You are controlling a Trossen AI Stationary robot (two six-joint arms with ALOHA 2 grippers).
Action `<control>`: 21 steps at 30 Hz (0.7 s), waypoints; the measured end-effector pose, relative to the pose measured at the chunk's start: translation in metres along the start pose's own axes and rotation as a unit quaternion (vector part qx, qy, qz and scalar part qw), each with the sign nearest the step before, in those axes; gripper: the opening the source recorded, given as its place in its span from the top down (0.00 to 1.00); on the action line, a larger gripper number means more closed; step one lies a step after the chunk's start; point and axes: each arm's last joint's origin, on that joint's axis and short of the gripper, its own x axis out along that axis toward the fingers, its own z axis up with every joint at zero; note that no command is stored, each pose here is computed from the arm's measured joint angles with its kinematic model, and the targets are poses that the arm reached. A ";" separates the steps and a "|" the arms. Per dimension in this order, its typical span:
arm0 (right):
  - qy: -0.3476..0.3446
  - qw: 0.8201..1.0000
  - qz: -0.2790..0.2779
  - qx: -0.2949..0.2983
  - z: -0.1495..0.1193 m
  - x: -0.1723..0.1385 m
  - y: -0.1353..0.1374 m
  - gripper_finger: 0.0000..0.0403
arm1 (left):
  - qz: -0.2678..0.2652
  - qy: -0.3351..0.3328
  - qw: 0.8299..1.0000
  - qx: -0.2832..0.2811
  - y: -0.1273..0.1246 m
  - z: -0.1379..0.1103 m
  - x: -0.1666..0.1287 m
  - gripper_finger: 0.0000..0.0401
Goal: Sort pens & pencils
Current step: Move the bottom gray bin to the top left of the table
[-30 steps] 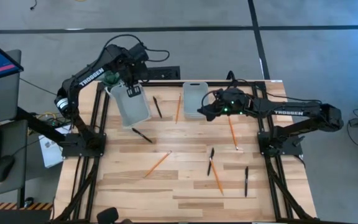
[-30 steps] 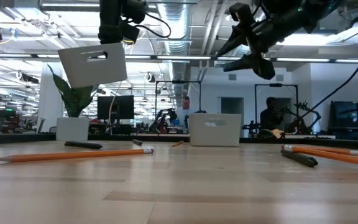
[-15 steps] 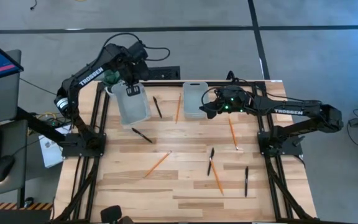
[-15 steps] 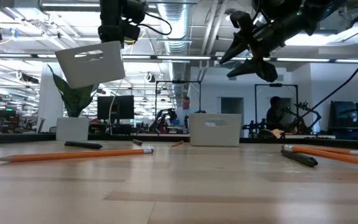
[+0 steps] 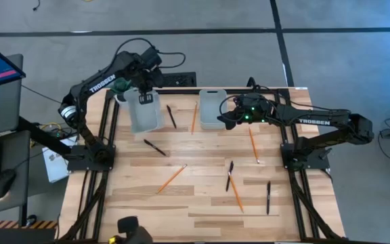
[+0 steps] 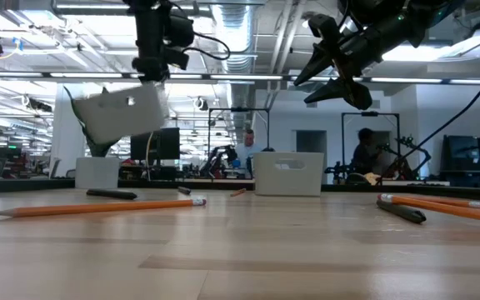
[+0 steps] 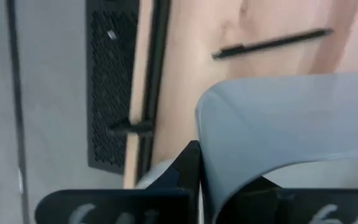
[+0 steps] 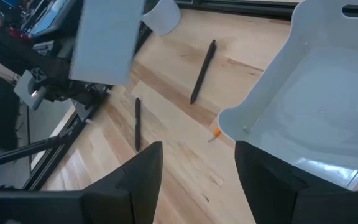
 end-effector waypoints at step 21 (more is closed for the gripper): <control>0.000 1.000 -0.006 -0.002 -0.002 0.000 0.001 0.45 | -0.029 0.114 0.992 0.046 0.002 0.024 0.096 1.00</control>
